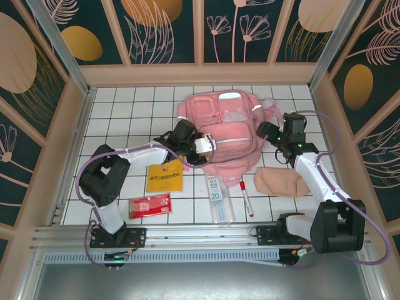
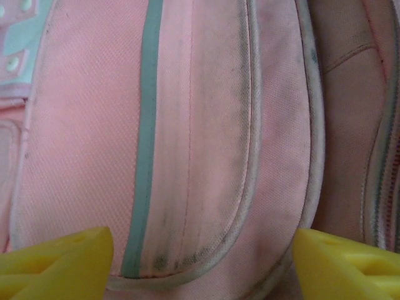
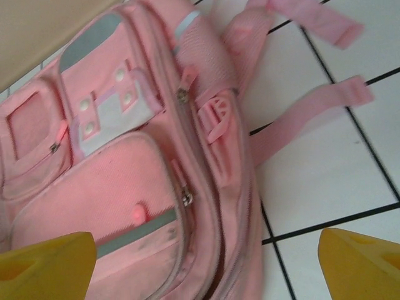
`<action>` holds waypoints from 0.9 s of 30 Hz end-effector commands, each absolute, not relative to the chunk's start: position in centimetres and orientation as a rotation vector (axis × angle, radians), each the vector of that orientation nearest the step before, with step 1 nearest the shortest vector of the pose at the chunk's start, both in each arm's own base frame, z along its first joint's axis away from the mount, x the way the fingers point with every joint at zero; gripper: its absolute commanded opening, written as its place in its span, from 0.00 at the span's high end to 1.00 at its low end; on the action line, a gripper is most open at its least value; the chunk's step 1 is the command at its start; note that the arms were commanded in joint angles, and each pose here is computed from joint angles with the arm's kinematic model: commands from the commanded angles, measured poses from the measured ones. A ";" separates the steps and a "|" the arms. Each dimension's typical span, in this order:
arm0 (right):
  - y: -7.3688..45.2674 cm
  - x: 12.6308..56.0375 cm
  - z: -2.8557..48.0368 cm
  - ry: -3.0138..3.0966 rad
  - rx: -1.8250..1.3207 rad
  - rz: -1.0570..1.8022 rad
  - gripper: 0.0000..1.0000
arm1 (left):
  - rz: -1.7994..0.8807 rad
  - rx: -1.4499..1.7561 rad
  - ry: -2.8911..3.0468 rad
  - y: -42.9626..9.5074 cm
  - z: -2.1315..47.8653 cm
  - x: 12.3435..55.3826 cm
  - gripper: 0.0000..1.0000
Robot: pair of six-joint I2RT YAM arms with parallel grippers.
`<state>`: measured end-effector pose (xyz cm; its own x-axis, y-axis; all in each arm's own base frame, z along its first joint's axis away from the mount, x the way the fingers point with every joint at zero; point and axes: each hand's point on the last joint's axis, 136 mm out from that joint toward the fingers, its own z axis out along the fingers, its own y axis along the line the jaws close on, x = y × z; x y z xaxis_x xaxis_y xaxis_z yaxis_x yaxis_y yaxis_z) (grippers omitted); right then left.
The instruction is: Pack the student bag
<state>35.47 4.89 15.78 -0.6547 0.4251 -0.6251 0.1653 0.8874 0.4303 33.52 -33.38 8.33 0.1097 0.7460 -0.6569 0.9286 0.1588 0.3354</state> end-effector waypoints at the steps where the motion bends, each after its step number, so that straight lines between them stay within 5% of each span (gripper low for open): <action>1: 6.7 34.6 14.2 2.346 0.345 0.543 0.10 | -0.232 1.660 1.565 -34.1 9.0 34.6 0.27; 12: 8.4 34.7 13.5 2.388 0.300 0.659 0.18 | -0.165 1.638 1.583 -34.6 7.1 36.5 0.46; 14: 8.3 34.6 13.4 2.395 0.298 0.653 0.18 | -0.157 1.616 1.601 -34.7 7.2 37.0 0.61; 17: 7.8 34.6 13.4 2.386 0.310 0.617 0.18 | -0.197 1.581 1.609 -35.4 8.9 37.5 0.97; 18: 7.6 34.5 13.4 2.374 0.315 0.602 0.19 | -0.223 1.553 1.614 -35.8 9.8 37.6 1.00; 27: 5.7 34.7 17.3 2.213 0.312 0.483 0.18 | -0.402 1.176 1.666 -35.4 19.8 40.7 1.00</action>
<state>34.34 6.66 15.23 -0.6965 0.3842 -0.6060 0.0734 0.8783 0.4725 38.41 -35.51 11.92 0.0085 0.6628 -0.7487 0.8918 0.3336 0.3055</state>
